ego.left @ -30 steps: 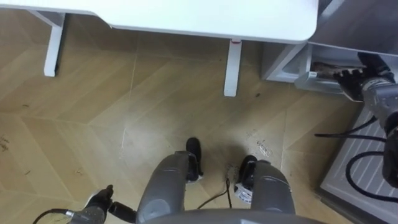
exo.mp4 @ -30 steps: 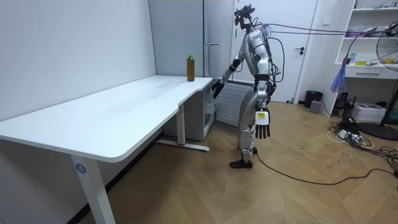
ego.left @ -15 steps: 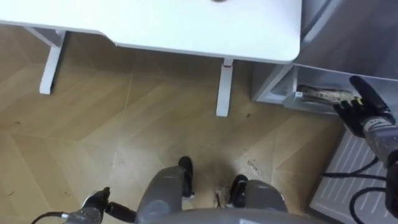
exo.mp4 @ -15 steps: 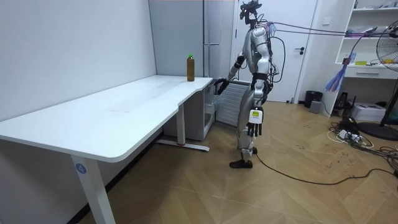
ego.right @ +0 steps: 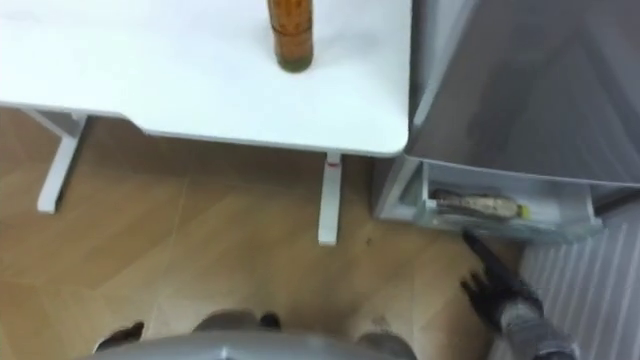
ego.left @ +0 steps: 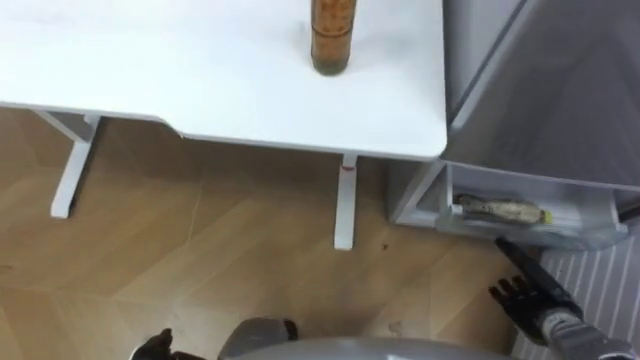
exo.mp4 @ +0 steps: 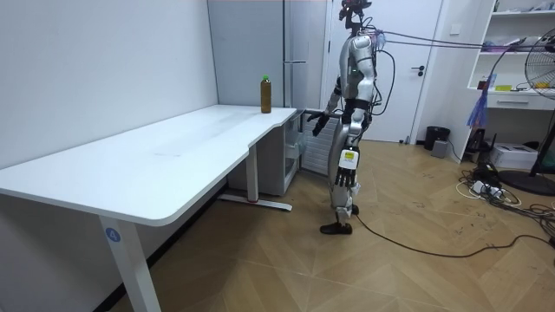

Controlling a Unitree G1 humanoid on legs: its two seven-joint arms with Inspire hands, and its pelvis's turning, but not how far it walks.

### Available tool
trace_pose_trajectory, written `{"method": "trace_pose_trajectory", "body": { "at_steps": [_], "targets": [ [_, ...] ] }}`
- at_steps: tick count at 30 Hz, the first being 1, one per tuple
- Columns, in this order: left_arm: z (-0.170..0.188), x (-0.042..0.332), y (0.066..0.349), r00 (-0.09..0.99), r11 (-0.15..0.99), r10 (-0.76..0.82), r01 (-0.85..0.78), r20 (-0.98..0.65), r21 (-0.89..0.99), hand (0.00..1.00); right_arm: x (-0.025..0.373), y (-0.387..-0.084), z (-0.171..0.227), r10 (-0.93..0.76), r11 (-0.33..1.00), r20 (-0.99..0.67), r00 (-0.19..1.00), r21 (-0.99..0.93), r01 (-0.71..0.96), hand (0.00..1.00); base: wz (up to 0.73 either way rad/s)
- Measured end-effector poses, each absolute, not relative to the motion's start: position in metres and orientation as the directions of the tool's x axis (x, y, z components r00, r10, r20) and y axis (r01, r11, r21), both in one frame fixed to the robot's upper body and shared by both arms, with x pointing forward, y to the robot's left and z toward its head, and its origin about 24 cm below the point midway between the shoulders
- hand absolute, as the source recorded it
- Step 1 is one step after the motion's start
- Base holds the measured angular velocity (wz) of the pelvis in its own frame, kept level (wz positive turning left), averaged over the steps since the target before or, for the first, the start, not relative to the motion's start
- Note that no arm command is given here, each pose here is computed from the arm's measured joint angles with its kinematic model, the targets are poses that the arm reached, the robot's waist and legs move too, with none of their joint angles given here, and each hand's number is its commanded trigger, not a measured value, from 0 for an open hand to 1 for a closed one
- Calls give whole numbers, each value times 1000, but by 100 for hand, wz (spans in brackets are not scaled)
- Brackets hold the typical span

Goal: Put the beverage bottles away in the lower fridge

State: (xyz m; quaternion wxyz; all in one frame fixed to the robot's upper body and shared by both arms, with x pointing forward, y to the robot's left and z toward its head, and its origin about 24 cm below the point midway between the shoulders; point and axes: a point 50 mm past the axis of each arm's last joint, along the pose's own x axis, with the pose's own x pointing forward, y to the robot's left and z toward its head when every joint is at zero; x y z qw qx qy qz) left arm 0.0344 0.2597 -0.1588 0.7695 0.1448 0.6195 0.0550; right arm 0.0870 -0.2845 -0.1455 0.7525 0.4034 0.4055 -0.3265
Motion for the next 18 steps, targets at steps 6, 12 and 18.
{"method": "trace_pose_trajectory", "body": {
  "at_steps": [6,12,18],
  "targets": [
    [-161,28,255,215,955,270,66,-939,290,0,82,-268,-152,-105,560,-894,435,308,769,0,-2],
    [-161,36,249,255,956,280,11,-925,293,0,64,-259,-158,-61,647,-920,388,259,717,0,1],
    [-160,36,251,266,956,292,-62,-919,286,0,43,-251,-163,-35,662,-941,337,231,713,0,-1]
  ]
}}
